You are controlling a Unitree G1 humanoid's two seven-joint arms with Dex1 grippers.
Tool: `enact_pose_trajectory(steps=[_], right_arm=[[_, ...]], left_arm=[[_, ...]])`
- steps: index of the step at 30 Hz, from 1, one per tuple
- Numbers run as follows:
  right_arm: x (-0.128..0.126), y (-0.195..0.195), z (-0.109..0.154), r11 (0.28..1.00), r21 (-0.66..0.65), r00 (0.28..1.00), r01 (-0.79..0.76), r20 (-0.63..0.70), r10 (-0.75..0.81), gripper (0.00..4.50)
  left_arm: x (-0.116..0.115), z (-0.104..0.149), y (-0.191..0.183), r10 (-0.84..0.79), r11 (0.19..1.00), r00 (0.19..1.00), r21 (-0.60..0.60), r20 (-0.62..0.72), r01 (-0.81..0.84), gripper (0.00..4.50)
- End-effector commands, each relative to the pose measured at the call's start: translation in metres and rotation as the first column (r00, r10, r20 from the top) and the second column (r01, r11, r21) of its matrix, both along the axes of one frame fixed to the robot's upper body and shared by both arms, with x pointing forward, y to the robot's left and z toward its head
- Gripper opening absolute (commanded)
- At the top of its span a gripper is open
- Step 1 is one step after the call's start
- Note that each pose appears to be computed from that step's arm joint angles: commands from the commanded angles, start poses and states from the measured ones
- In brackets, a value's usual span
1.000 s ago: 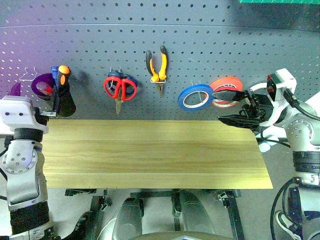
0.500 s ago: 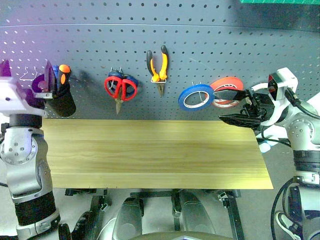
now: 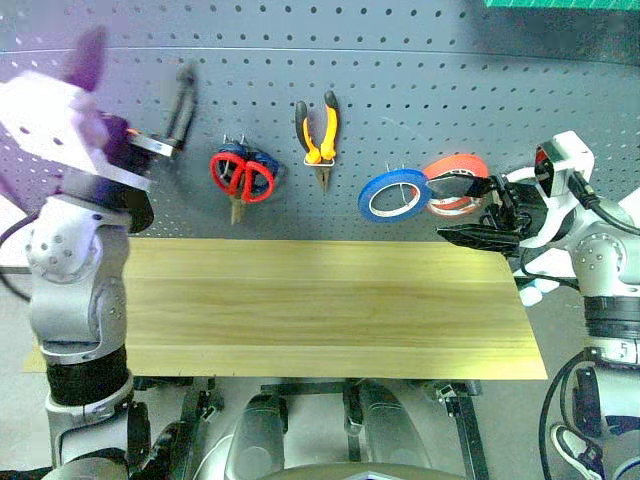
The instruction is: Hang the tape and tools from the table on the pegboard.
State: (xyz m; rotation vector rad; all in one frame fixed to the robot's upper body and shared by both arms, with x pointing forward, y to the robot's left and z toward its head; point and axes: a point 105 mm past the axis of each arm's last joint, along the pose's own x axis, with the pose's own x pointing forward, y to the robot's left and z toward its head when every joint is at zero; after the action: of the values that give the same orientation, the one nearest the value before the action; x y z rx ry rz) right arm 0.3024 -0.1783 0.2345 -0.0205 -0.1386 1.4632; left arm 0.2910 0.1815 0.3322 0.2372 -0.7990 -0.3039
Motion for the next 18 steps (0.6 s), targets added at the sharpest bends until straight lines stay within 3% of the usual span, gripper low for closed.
enact_pose_trajectory(steps=[1, 5, 7, 11, 13, 18], right_arm=[[-0.004, -0.003, 0.008, 1.000, 0.012, 0.999, 0.005, 0.049, -0.006, 4.50], [-0.005, -0.003, 0.008, 1.000, 0.017, 0.999, 0.011, 0.052, -0.012, 4.50], [-0.004, -0.003, 0.007, 1.000, 0.019, 0.999, 0.013, 0.051, -0.014, 4.50], [-0.005, -0.001, 0.005, 1.000, 0.028, 0.999, 0.013, 0.052, -0.014, 4.50], [-0.004, -0.001, 0.005, 0.999, 0.036, 0.998, 0.017, 0.053, -0.019, 4.50], [-0.004, 0.002, 0.002, 0.998, 0.055, 0.998, 0.025, 0.053, -0.027, 4.50]], left_arm=[[-0.004, 0.000, -0.017, -0.111, 0.994, 0.994, 0.007, -0.023, 0.112, 4.45], [-0.002, -0.015, -0.046, -0.225, 0.969, 0.969, 0.084, -0.103, 0.234, 4.45], [0.001, -0.021, -0.056, -0.339, 0.939, 0.924, -0.007, -0.178, 0.343, 4.45], [0.003, -0.030, -0.067, -0.451, 0.890, 0.853, -0.054, -0.264, 0.453, 4.45], [0.000, -0.039, -0.074, -0.542, 0.836, 0.774, -0.118, -0.327, 0.535, 4.45], [-0.014, -0.073, -0.091, -0.640, 0.727, 0.615, -0.102, -0.461, 0.679, 4.45]])
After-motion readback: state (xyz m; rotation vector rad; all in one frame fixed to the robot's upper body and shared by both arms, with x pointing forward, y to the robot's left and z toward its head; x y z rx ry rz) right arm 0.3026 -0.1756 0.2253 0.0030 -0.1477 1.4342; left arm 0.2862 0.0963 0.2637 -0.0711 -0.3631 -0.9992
